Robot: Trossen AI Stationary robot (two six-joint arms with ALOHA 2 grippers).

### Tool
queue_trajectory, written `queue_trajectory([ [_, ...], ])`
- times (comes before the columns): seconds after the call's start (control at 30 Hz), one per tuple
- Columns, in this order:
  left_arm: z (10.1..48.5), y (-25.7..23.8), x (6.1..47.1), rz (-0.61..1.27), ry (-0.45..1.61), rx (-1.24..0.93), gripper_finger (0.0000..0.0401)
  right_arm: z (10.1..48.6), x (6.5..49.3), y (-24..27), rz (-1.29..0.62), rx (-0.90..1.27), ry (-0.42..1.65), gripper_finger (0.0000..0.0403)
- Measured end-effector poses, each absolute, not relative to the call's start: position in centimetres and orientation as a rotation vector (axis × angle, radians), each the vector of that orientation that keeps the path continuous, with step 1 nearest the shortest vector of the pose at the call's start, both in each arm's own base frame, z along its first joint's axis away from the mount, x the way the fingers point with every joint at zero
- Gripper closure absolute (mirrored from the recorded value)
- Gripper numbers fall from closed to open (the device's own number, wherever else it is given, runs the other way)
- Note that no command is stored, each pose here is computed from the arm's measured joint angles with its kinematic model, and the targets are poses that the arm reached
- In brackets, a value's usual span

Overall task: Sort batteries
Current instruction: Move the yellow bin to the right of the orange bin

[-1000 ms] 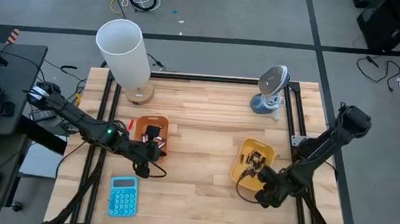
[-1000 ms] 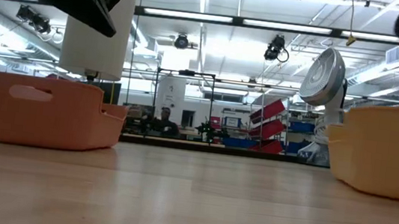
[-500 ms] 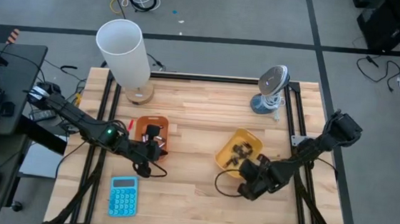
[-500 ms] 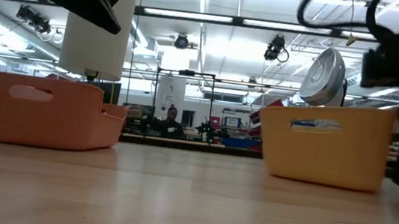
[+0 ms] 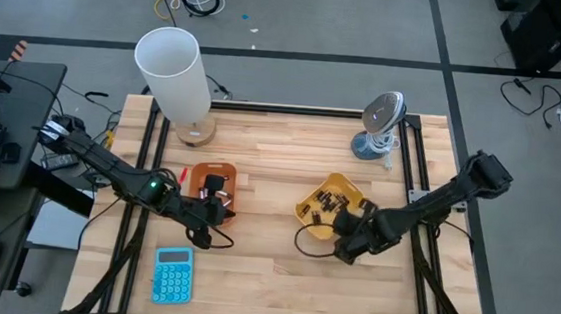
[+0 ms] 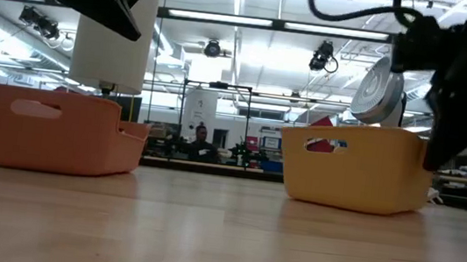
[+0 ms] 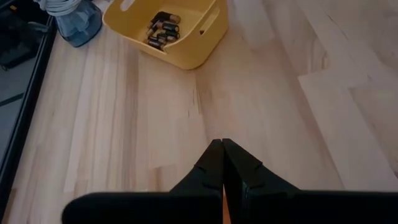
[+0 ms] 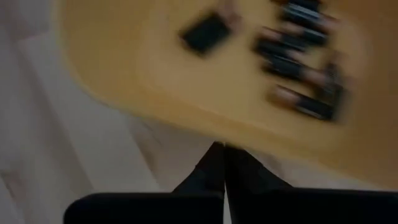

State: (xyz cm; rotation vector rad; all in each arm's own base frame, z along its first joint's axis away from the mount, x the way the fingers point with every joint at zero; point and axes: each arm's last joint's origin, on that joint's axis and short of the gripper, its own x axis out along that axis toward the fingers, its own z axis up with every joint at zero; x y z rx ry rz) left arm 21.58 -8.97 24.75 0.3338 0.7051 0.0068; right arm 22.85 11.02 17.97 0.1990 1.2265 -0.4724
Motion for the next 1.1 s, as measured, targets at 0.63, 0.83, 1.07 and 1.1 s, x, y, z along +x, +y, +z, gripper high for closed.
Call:
queue_trajectory([
  [0.63, 26.2, -9.4, 22.6, -0.005, 0.533, 0.412, 0.0401, 24.3, 17.6, 3.8, -0.871, 0.068, 1.195, 0.0403],
  [0.83, 26.2, -9.3, 22.6, 0.012, 0.529, 0.412, 0.0401, 21.6, 17.7, 1.9, -0.865, 0.170, 1.280, 0.0403],
  [1.07, 26.2, -9.3, 22.6, 0.016, 0.530, 0.396, 0.0401, 20.5, 18.2, 1.5, -0.788, 0.239, 1.186, 0.0403],
  [1.1, 26.2, -9.3, 22.6, 0.016, 0.530, 0.395, 0.0401, 20.1, 18.3, 1.4, -0.776, 0.247, 1.183, 0.0403],
])
